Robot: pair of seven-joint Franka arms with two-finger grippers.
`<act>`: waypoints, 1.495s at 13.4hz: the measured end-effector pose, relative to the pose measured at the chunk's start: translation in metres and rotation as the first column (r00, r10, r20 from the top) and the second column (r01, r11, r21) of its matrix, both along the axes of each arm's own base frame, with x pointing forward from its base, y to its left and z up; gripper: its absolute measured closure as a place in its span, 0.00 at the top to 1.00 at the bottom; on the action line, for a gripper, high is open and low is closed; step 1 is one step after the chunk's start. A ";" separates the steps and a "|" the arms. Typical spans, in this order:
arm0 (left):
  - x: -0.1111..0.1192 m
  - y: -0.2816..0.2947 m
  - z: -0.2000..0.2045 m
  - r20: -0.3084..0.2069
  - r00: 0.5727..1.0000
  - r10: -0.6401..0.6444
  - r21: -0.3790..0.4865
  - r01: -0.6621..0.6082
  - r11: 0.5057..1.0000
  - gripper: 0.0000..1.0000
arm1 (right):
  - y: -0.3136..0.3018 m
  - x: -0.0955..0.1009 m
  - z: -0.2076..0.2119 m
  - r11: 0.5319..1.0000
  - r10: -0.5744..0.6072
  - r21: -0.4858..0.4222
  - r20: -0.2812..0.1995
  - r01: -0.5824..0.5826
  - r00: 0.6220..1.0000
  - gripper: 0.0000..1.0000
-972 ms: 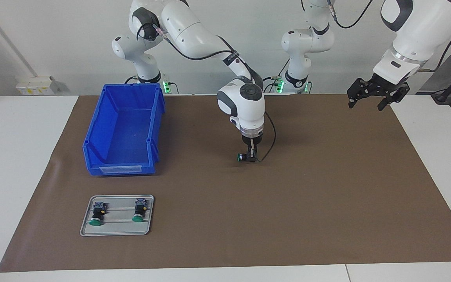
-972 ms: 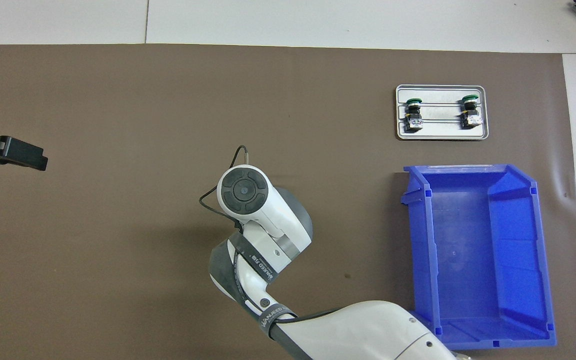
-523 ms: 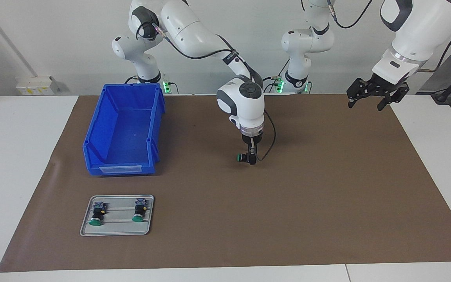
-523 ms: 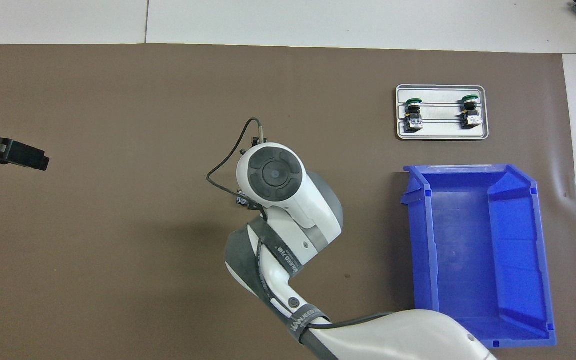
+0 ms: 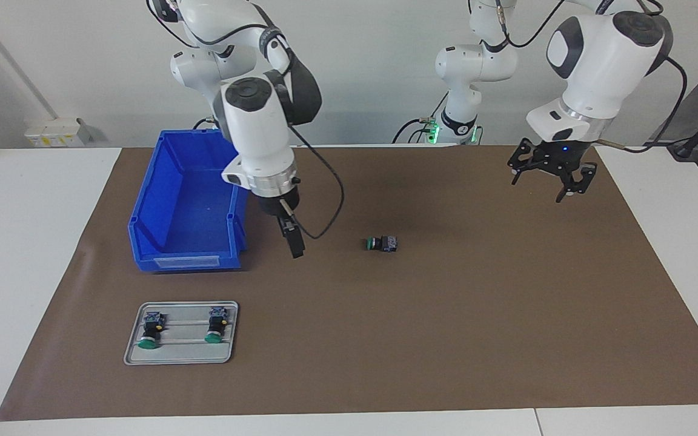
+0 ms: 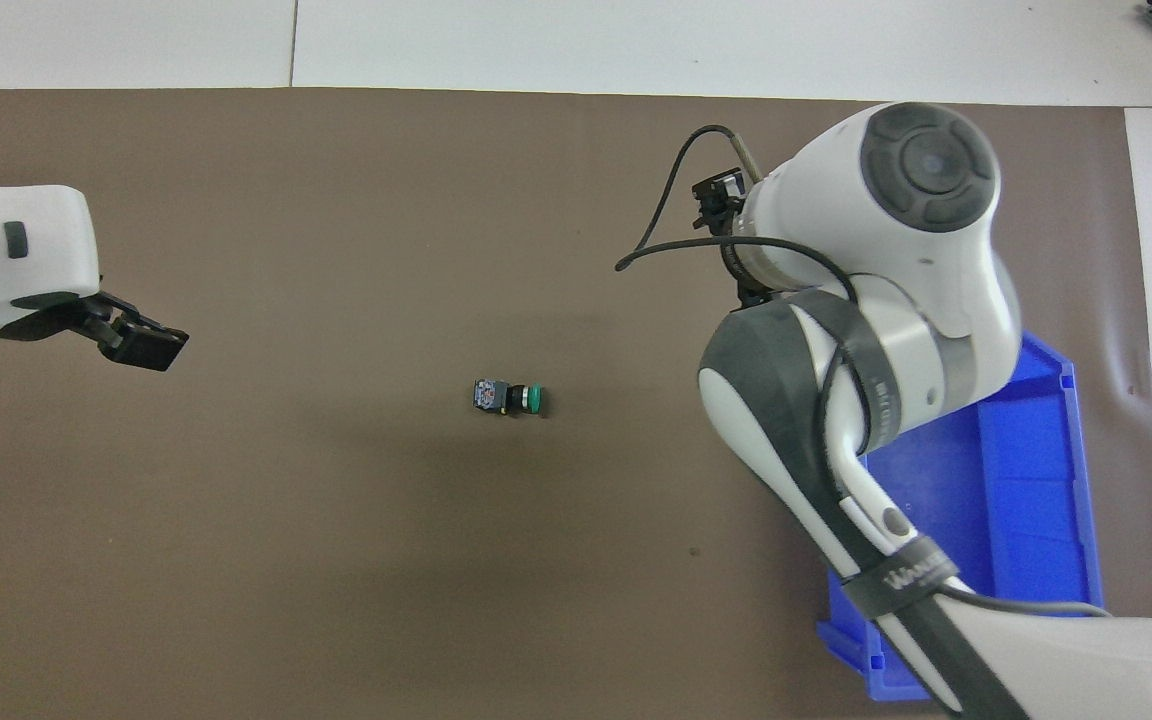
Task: Place and press button with both arms
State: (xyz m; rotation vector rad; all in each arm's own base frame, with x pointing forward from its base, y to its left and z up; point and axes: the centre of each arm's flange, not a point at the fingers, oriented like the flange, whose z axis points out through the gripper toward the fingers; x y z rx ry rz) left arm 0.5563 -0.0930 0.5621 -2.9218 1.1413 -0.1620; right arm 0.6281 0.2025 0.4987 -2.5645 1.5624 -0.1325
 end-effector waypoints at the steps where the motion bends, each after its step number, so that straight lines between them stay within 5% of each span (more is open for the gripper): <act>1: 0.002 -0.021 -0.007 0.028 0.997 -0.071 -0.001 0.071 0.997 1.00 | -0.031 0.005 0.008 0.996 0.090 -0.021 0.005 -0.089 0.996 1.00; 5: 0.013 -0.086 -0.054 0.051 0.895 -0.442 0.035 0.441 0.897 0.99 | -0.165 0.003 0.041 0.884 0.458 -0.095 -0.028 -0.458 0.889 1.00; 9: 0.022 -0.116 -0.090 0.077 0.814 -0.575 0.039 0.574 0.818 0.88 | -0.249 -0.024 0.071 0.736 0.665 -0.098 -0.079 -0.670 0.742 1.00; 12: 0.012 -0.157 -0.118 0.069 0.777 -0.625 -0.039 0.628 0.777 0.87 | -0.253 -0.044 0.092 0.702 0.701 -0.078 -0.098 -0.708 0.706 1.00; 16: -0.009 -0.215 -0.164 0.058 0.724 -0.688 -0.050 0.690 0.722 0.78 | -0.246 -0.044 0.089 0.692 0.711 -0.072 -0.102 -0.718 0.696 1.00; 20: -0.019 -0.245 -0.222 0.062 0.745 -0.664 -0.053 0.667 0.743 0.79 | -0.244 -0.044 0.088 0.637 0.745 -0.116 -0.162 -0.762 0.647 1.00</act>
